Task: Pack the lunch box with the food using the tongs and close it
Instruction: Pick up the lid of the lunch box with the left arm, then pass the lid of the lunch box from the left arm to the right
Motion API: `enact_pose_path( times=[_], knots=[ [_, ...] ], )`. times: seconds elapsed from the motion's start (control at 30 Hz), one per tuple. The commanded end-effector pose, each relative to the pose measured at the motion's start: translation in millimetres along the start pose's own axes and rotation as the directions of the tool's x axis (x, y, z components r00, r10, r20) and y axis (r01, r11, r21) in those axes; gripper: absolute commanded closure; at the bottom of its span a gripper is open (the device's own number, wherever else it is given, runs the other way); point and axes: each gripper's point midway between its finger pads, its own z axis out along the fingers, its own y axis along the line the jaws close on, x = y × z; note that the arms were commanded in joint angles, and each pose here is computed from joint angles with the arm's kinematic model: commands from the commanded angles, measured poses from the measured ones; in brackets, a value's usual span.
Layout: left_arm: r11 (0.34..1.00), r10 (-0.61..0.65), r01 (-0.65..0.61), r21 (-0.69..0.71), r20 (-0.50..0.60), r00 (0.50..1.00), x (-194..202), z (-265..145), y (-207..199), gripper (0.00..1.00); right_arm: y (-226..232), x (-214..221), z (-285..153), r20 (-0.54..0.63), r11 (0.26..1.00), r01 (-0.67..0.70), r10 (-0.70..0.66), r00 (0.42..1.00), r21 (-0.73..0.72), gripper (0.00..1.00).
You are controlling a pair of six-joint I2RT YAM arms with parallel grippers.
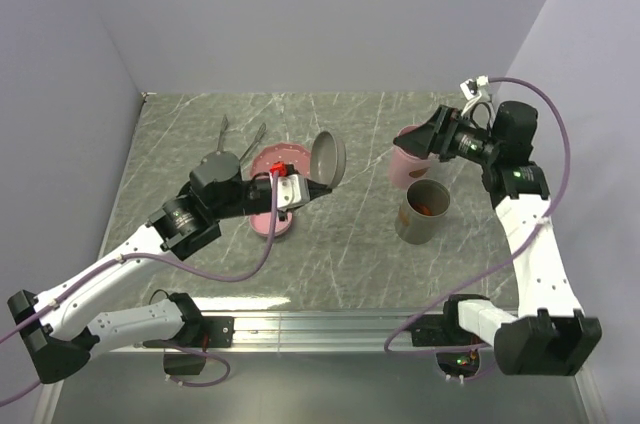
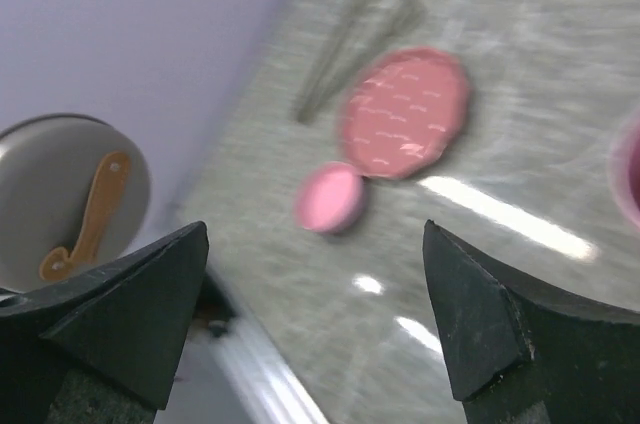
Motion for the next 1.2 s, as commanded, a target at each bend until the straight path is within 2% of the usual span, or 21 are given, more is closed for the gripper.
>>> enact_pose_path(
  times=[0.0, 0.03, 0.1, 0.13, 0.27, 0.37, 0.5, 0.6, 0.83, 1.17],
  knots=[
    [0.985, 0.175, -0.174, -0.015, 0.120, 0.977, -51.6, -1.8, 14.7, 1.00, 48.3, -24.4, 2.9, 0.030, 0.953, -0.078, 0.091, 0.995, -0.292, 0.06],
    [0.979, 0.205, -0.203, -0.034, 0.131, 0.970, -58.7, -1.9, 19.7, 1.00, 50.8, -17.3, 5.7, 0.019, 0.937, -0.118, 0.131, 0.991, -0.330, 0.06],
    [0.965, 0.258, -0.248, -0.082, 0.149, 0.954, -71.4, -3.6, 30.2, 1.00, 78.7, -32.2, -0.4, 0.068, 0.896, -0.120, 0.164, 0.984, -0.428, 0.07],
    [0.960, 0.275, -0.261, -0.102, 0.162, 0.948, -76.3, -3.8, 34.1, 1.00, 93.6, -30.2, 2.0, 0.045, 0.873, -0.145, 0.187, 0.981, -0.465, 0.07],
    [0.943, 0.313, -0.282, -0.175, 0.193, 0.930, -87.8, -4.2, 46.3, 1.00, 136.7, -29.4, 2.0, 0.026, 0.809, -0.111, 0.154, 0.988, -0.577, 0.08],
    [0.928, 0.334, -0.279, -0.247, 0.220, 0.916, -97.2, -10.8, 54.6, 1.00, 159.2, -26.7, -0.4, -0.023, 0.743, -0.151, 0.180, 0.983, -0.653, 0.08],
    [0.922, 0.335, -0.265, -0.281, 0.242, 0.911, -102.2, -16.6, 58.7, 1.00, 170.0, -27.5, 1.7, -0.077, 0.696, -0.218, 0.229, 0.970, -0.684, 0.11],
    [0.929, 0.327, -0.263, -0.259, 0.246, 0.912, -102.5, -15.5, 55.7, 1.00, 173.2, -24.6, 11.2, -0.120, 0.678, -0.262, 0.250, 0.961, -0.687, 0.16],
    [0.931, 0.335, -0.281, -0.235, 0.233, 0.913, -102.6, -16.2, 53.0, 1.00, 186.6, -27.4, 19.7, -0.213, 0.573, -0.383, 0.342, 0.915, -0.725, 0.31],
    [0.930, 0.348, -0.308, -0.201, 0.204, 0.915, -88.1, -11.1, 47.6, 1.00, 203.3, -23.5, 10.4, -0.234, 0.540, -0.376, 0.314, 0.920, -0.753, 0.38]
  ],
)
